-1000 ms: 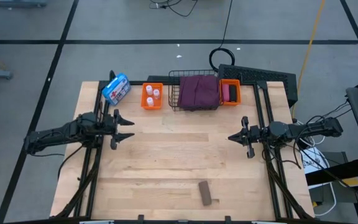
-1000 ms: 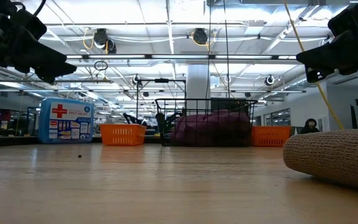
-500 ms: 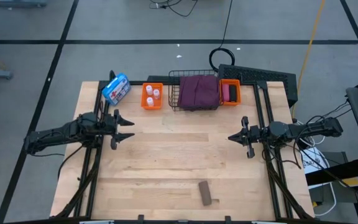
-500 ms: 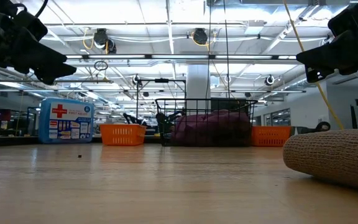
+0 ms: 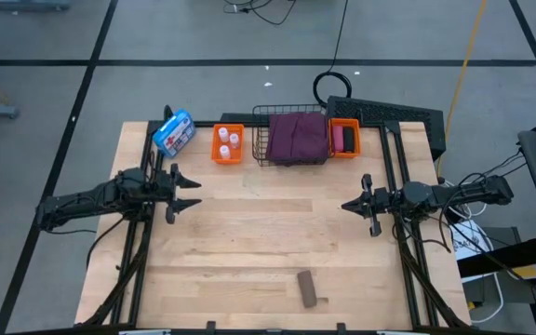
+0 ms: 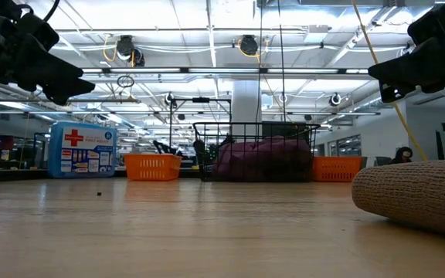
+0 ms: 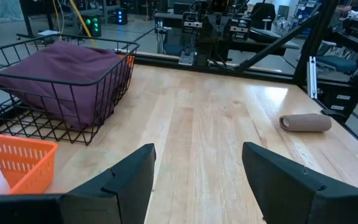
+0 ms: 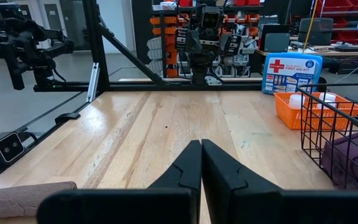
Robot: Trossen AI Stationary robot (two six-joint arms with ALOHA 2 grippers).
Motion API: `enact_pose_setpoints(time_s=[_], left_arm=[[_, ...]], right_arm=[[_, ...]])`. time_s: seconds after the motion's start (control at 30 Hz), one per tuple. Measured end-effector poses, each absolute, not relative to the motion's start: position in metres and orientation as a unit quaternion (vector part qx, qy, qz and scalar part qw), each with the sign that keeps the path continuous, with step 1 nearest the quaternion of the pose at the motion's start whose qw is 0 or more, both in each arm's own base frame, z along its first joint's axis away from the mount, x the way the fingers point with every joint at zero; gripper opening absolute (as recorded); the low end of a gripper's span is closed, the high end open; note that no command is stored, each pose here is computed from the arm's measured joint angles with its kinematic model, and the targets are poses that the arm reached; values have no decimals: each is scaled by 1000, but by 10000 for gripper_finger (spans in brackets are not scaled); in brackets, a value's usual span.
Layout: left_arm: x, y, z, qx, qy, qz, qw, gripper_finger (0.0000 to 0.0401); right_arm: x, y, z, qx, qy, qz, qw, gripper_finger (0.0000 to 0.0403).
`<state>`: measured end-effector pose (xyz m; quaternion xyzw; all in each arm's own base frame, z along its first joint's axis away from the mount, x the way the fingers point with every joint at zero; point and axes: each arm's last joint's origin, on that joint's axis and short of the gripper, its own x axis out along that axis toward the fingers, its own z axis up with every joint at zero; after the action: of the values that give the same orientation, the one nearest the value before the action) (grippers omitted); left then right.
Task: Pick & place medical supplies in basket/bin
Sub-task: Put the brown bandage into the right orange bin
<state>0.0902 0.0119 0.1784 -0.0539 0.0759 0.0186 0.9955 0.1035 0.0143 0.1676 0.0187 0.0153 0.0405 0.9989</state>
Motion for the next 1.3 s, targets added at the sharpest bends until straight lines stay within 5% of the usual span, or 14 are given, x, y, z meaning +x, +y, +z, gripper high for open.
enact_pose_setpoints(time_s=[0.4,0.77,0.93,1.07,1.3], left_arm=[[90,12,178,-54,76,18,996,251],[90,12,178,-55,76,18,995,251],[90,12,178,-55,76,18,995,251],[90,12,178,-55,76,19,995,251],[90,12,178,-56,76,18,995,251]], right_arm=[[103,14,174,-26,-22,43,998,0],[94,15,212,130,-209,93,965,0],[95,13,210,39,-208,48,976,0],[98,10,208,165,-195,3,967,0],[112,19,211,261,-191,101,941,0]])
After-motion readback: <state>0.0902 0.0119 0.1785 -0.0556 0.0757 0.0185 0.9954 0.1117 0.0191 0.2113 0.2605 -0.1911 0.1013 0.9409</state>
